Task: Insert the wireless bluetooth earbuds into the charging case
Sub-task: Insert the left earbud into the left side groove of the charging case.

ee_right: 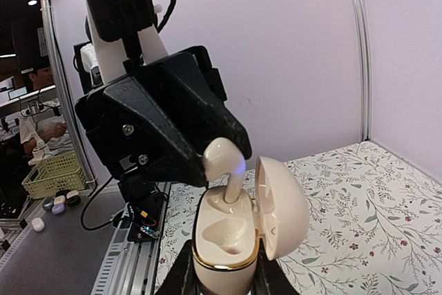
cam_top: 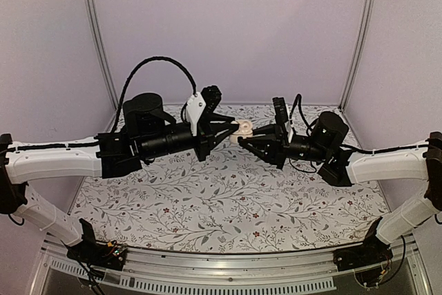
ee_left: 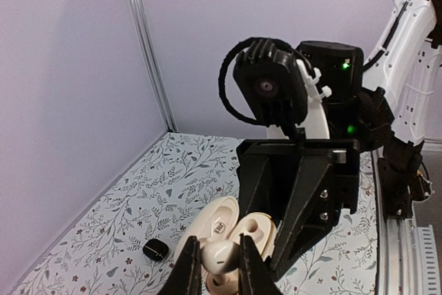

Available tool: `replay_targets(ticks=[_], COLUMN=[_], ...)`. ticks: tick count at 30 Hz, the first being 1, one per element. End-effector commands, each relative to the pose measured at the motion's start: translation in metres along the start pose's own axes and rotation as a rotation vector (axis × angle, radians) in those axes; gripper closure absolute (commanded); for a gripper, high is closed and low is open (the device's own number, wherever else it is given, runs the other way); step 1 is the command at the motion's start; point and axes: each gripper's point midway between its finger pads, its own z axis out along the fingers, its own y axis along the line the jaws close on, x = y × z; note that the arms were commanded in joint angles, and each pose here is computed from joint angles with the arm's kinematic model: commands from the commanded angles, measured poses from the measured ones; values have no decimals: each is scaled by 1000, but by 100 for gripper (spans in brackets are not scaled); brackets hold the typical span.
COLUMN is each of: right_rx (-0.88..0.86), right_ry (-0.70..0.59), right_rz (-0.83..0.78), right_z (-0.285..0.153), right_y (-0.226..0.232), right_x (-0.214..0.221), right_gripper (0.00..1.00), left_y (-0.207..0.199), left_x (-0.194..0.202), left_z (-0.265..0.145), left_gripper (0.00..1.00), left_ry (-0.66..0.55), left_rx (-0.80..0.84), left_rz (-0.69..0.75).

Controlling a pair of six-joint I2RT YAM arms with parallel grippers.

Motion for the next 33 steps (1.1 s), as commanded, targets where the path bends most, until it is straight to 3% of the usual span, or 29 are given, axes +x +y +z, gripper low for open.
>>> replay_targets(ticks=[1,16,28,33], right_rx=[-17,67,69,66], right_ry=[-57,-105,-94,-82], right_rz=[-30,-27,-29,-29], right_z=[2,-2,-3,-3], right_y=[6,-5,-5,-4], right_x=[-20,-32,-28,-23], right_gripper=[100,100,100,100], left_y=[-3,-3,-4,-6], left_x=[12,15,9,3], left_z=[2,-1,-5,-12], left_gripper=[92,85,72,61], left_ry=[17,34,26,15], left_rx=[1,-15,-13,0], left_rz=[-10,-20,-22,-8])
